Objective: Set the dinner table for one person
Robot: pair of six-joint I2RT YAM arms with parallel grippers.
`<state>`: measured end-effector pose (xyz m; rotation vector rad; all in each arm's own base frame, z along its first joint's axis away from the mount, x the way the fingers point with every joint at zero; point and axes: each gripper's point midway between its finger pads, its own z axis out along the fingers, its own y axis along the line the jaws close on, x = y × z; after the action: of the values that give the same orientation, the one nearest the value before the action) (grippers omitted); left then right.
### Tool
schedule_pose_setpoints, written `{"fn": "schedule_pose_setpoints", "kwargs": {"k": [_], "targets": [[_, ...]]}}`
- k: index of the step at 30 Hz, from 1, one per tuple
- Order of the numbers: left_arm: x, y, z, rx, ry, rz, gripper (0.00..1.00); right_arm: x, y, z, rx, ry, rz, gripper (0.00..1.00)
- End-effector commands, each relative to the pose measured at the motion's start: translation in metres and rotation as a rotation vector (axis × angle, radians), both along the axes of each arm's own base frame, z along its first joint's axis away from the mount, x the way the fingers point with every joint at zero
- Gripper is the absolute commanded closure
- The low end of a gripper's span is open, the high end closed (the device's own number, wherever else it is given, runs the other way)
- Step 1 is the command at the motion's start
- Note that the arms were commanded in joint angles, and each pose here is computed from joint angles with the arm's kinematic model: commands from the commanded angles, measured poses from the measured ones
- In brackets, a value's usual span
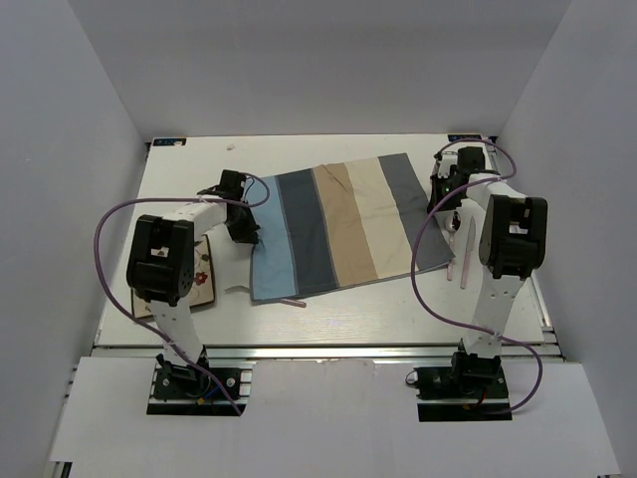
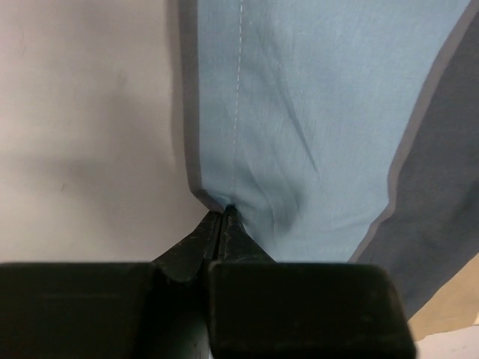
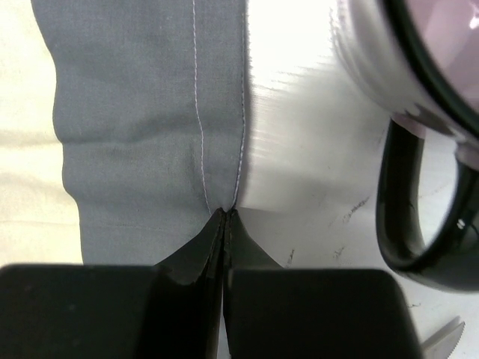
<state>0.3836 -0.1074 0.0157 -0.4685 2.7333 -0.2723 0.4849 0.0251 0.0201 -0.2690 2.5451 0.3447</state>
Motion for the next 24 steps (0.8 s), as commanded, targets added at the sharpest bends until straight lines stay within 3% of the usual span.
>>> {"fn": "schedule_pose_setpoints", "kwargs": {"k": [1, 10, 24], "targets": [[0.018, -0.009, -0.001, -0.009, -0.011, -0.031, 0.94, -0.016, -0.011, -0.006, -0.016, 0.048, -0.032, 1.0], [0.063, -0.01, 0.011, 0.031, -0.044, -0.062, 0.95, -0.025, -0.013, -0.004, -0.009, 0.05, -0.065, 1.0], [0.075, 0.017, 0.002, 0.049, -0.027, -0.028, 0.98, -0.042, -0.012, 0.001, 0.003, 0.063, -0.104, 1.0]]}}
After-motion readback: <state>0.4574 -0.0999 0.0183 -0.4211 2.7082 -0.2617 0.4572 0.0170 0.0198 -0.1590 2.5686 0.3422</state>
